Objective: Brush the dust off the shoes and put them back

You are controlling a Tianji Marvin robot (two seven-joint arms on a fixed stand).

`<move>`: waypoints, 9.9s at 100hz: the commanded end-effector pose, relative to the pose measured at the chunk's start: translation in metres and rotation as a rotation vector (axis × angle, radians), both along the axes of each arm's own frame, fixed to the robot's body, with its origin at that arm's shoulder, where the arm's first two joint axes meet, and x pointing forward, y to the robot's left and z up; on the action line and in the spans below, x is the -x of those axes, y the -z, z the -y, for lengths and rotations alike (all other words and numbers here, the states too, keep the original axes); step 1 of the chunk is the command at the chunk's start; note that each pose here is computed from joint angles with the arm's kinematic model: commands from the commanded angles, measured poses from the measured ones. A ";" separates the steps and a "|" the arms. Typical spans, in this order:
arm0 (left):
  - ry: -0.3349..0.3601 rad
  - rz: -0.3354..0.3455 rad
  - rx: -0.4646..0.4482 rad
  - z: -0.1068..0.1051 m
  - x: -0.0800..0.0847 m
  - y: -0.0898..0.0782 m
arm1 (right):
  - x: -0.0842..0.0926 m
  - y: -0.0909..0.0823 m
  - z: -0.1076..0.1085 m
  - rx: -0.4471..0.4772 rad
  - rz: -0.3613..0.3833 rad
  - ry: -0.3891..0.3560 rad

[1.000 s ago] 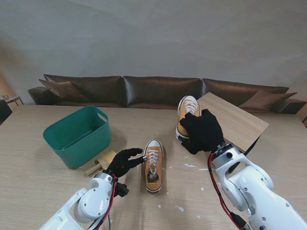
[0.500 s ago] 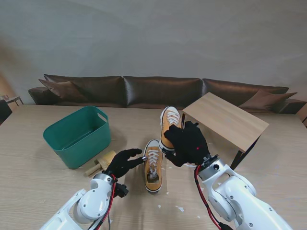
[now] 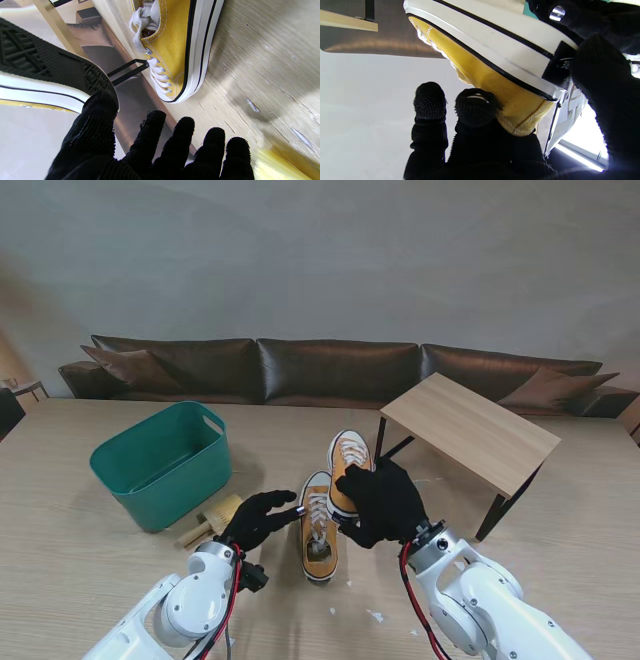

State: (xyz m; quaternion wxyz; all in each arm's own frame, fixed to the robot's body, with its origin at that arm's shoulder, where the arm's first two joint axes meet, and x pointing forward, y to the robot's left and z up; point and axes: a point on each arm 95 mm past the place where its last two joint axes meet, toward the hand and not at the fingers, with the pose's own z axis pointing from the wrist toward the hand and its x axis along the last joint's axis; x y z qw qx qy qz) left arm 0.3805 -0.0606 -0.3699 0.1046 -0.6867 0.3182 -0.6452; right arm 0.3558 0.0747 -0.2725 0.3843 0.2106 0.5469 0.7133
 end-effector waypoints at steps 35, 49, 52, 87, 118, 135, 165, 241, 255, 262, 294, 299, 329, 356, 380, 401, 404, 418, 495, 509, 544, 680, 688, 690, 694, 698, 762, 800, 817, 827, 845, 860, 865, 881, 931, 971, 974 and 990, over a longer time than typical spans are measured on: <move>0.009 -0.024 0.002 0.004 0.000 0.001 | -0.005 0.022 0.002 0.016 -0.064 0.006; 0.010 -0.027 0.000 0.004 0.000 0.001 | -0.007 0.027 0.005 0.019 -0.079 0.011; 0.010 -0.027 0.000 0.004 0.000 0.001 | -0.008 0.028 0.005 0.021 -0.082 0.012; 0.012 -0.036 -0.002 0.005 -0.001 0.002 | -0.021 0.042 0.010 0.074 -0.124 0.009; 0.012 -0.037 -0.003 0.005 -0.002 0.003 | -0.034 0.055 0.014 0.121 -0.166 0.006; 0.012 -0.039 -0.004 0.005 -0.002 0.003 | -0.040 0.063 0.021 0.127 -0.207 0.000; 0.018 -0.043 -0.004 0.005 -0.003 0.003 | -0.036 0.082 0.029 0.124 -0.295 -0.022; 0.017 -0.042 -0.003 0.005 -0.002 0.005 | -0.021 0.107 0.033 0.074 -0.347 -0.062; 0.018 -0.044 -0.003 0.005 -0.001 0.005 | -0.022 0.101 0.034 0.048 -0.332 -0.077; 0.017 -0.044 -0.004 0.005 -0.001 0.005 | -0.023 0.096 0.034 0.022 -0.333 -0.077; 0.020 -0.041 -0.002 0.005 -0.002 0.005 | -0.020 0.064 0.038 -0.181 -0.461 -0.021; 0.020 -0.043 -0.001 0.005 -0.002 0.006 | -0.020 0.058 0.039 -0.206 -0.468 -0.006; 0.026 -0.044 -0.003 0.006 -0.002 0.006 | -0.018 0.030 0.050 -0.329 -0.595 0.091; 0.037 -0.050 -0.017 0.005 -0.002 0.005 | -0.019 0.041 0.059 -0.403 -0.606 0.169; 0.065 -0.023 -0.114 -0.003 0.004 -0.012 | -0.025 0.048 0.067 -0.433 -0.621 0.199; 0.054 0.015 -0.322 -0.023 0.028 -0.039 | -0.027 0.050 0.067 -0.455 -0.619 0.203; 0.052 0.014 -0.353 -0.027 0.031 -0.042 | -0.027 0.050 0.067 -0.459 -0.619 0.202; 0.039 -0.019 -0.480 -0.046 0.046 -0.050 | -0.026 0.051 0.066 -0.463 -0.625 0.197; 0.015 -0.124 -0.926 -0.103 0.010 -0.030 | -0.023 0.057 0.064 -0.489 -0.653 0.186; 0.011 -0.144 -0.942 -0.106 0.001 -0.026 | -0.023 0.058 0.064 -0.499 -0.657 0.186; 0.014 -0.185 -0.939 -0.110 -0.018 -0.015 | -0.023 0.060 0.062 -0.503 -0.667 0.181; 0.190 -0.258 -1.076 -0.081 -0.041 0.029 | -0.022 0.067 0.059 -0.538 -0.707 0.188; 0.203 -0.250 -1.083 -0.080 -0.042 0.030 | -0.022 0.067 0.059 -0.543 -0.709 0.188; 0.205 -0.247 -1.085 -0.079 -0.042 0.030 | -0.022 0.067 0.059 -0.544 -0.709 0.188; 0.210 -0.243 -1.087 -0.079 -0.042 0.030 | -0.022 0.067 0.058 -0.547 -0.709 0.189; 0.212 -0.237 -1.089 -0.078 -0.042 0.031 | -0.022 0.067 0.058 -0.548 -0.709 0.189; 0.204 -0.123 -0.909 -0.073 -0.047 0.028 | -0.023 0.072 0.056 -0.564 -0.729 0.195; 0.154 -0.070 -0.754 -0.073 -0.048 0.011 | -0.021 0.075 0.056 -0.557 -0.750 0.189; 0.111 -0.044 -0.679 -0.076 -0.047 -0.005 | -0.020 0.075 0.056 -0.558 -0.754 0.189; 0.102 -0.036 -0.645 -0.077 -0.047 -0.013 | -0.020 0.076 0.056 -0.558 -0.757 0.191; 0.103 -0.029 -0.606 -0.077 -0.049 -0.027 | -0.020 0.076 0.055 -0.559 -0.760 0.192; 0.150 -0.008 -0.584 -0.072 -0.054 -0.042 | -0.020 0.076 0.055 -0.559 -0.762 0.192; 0.175 0.000 -0.586 -0.070 -0.058 -0.048 | -0.020 0.076 0.055 -0.560 -0.762 0.193; 0.268 0.007 -0.567 -0.055 -0.072 -0.065 | -0.023 0.075 0.056 -0.563 -0.755 0.204; 0.477 -0.098 -0.536 -0.010 -0.092 -0.048 | -0.034 0.069 0.061 -0.588 -0.726 0.251; 0.467 -0.177 -0.661 -0.024 -0.088 -0.027 | -0.034 0.070 0.062 -0.583 -0.746 0.249; 0.463 -0.179 -0.670 -0.027 -0.086 -0.027 | -0.034 0.070 0.062 -0.582 -0.748 0.248; 0.444 -0.180 -0.716 -0.038 -0.076 -0.032 | -0.033 0.072 0.061 -0.579 -0.754 0.247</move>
